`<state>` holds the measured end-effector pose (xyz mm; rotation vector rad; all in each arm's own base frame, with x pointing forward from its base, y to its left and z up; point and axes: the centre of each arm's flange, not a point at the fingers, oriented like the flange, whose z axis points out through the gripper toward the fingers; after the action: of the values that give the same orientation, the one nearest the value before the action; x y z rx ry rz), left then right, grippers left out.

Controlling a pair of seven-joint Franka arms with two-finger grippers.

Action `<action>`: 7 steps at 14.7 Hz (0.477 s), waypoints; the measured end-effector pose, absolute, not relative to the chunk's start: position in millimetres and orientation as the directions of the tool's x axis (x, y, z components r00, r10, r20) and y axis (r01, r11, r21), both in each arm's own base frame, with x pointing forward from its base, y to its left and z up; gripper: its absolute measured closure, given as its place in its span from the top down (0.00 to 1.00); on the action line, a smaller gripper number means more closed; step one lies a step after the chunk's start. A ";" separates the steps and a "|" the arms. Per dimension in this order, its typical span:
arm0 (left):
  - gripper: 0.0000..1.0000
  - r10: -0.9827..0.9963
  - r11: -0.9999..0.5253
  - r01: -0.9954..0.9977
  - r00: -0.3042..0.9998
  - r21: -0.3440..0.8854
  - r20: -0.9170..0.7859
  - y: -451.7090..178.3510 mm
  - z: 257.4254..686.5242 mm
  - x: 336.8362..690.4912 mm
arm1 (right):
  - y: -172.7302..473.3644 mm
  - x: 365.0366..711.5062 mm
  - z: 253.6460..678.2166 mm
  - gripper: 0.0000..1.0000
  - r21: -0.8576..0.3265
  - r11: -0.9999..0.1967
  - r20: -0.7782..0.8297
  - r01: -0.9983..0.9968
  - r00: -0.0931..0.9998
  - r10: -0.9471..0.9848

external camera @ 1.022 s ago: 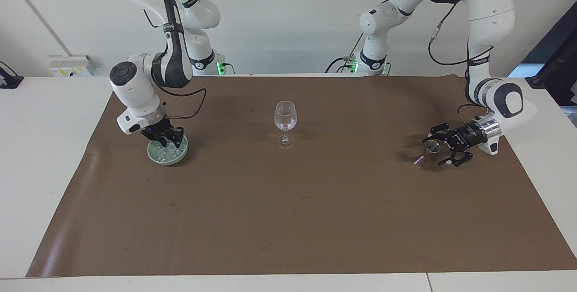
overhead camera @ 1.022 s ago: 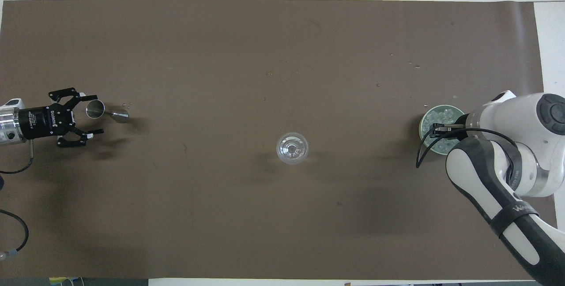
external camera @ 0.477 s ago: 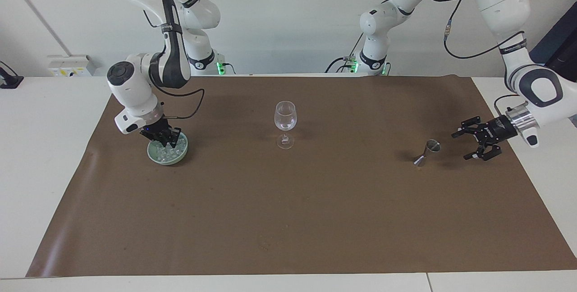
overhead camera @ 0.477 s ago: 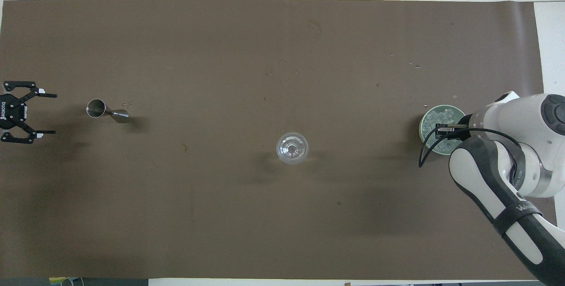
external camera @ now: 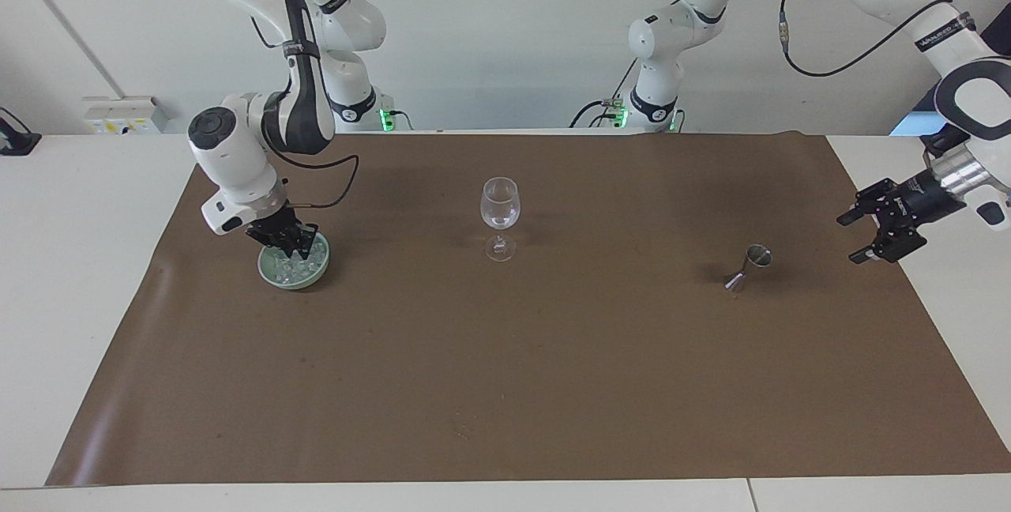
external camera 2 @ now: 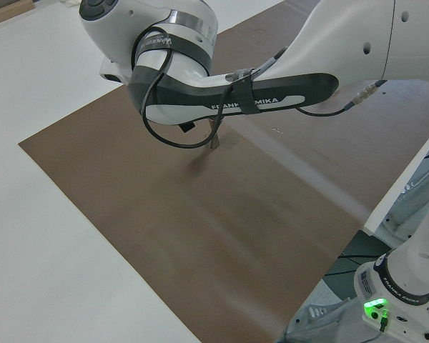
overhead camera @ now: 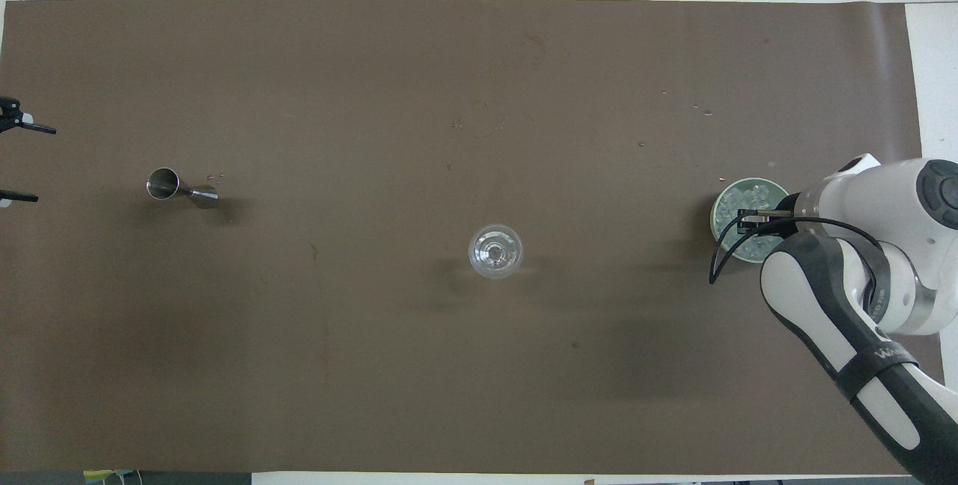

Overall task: Pour wine and add ice with both arms
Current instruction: 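Lift the ice cup with the right gripper toward the glass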

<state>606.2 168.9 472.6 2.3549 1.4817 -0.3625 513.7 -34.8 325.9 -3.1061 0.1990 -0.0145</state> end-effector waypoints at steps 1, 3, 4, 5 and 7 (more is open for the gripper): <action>1.00 0.815 -0.443 0.887 0.460 0.131 -0.354 154.4 485.0 604.9 | -33.8 516.0 329.5 0.27 -0.030 -0.991 0.009 -0.134 0.991 -0.134; 1.00 0.783 -0.538 0.832 0.552 0.131 -0.288 121.1 510.7 603.7 | -23.9 525.5 349.2 0.27 -0.031 -0.987 -0.011 -0.156 0.988 -0.155; 1.00 0.752 -0.594 0.793 0.607 0.135 -0.255 104.8 522.7 602.3 | -12.4 533.1 368.1 0.27 -0.030 -0.986 -0.028 -0.166 0.986 -0.165; 1.00 0.714 -0.651 0.747 0.663 0.136 -0.224 90.4 533.7 599.9 | 2.0 541.8 391.6 0.27 -0.029 -0.983 -0.038 -0.179 0.983 -0.178; 1.00 0.620 -0.752 0.643 0.765 0.149 -0.173 67.2 553.5 592.7 | 42.7 555.7 441.4 0.27 -0.036 -0.976 -0.032 -0.217 0.976 -0.216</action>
<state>592.7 67.2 553.5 2.7613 0.9989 -0.1667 555.7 42.7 441.4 -3.0835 0.3379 0.0435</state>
